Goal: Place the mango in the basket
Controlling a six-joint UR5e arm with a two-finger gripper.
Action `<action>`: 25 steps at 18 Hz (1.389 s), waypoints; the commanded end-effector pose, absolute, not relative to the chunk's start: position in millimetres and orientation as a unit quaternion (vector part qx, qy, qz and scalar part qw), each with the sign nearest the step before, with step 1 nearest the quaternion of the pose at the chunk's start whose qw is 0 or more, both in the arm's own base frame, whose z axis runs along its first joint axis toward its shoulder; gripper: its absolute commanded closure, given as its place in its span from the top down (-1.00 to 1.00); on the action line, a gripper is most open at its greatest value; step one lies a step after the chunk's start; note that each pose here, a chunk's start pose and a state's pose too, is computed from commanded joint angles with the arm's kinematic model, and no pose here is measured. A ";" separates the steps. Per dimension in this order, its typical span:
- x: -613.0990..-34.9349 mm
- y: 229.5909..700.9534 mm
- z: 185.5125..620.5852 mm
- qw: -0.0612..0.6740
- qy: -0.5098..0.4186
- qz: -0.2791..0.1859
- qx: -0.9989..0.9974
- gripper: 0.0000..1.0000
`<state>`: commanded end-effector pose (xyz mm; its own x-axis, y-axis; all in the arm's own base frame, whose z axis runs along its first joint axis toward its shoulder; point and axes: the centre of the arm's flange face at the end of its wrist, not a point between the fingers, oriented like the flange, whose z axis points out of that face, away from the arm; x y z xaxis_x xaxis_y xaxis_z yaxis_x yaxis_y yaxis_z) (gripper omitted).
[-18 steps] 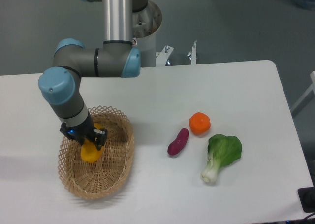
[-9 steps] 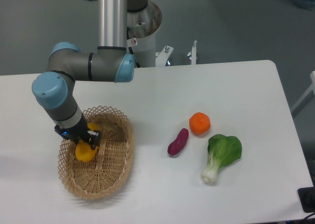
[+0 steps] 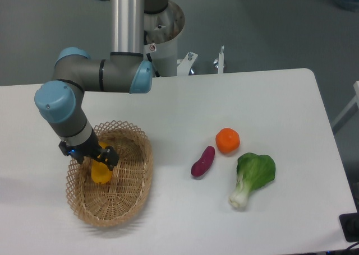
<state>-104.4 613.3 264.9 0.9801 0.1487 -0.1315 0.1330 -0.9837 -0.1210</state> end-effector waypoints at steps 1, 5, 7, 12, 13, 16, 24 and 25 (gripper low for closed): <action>-113.0 614.4 269.0 0.060 -0.077 0.073 -0.993 1.00; -155.1 612.1 296.0 0.079 -0.108 0.086 -0.987 1.00; -187.7 597.1 312.6 0.077 -0.134 0.113 -0.982 1.00; -237.1 561.3 334.6 0.041 -0.067 0.117 -0.990 1.00; -244.7 552.9 342.5 0.031 -0.059 0.114 -0.991 1.00; -261.7 532.0 363.2 0.015 -0.010 0.107 -0.994 1.00; -295.6 478.8 427.1 0.034 0.064 0.117 -0.990 1.00; -297.0 476.8 428.7 0.041 0.066 0.113 -0.991 1.00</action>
<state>-297.0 476.8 428.7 0.9659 -0.1213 -0.2286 -0.1397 -0.9880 -0.0659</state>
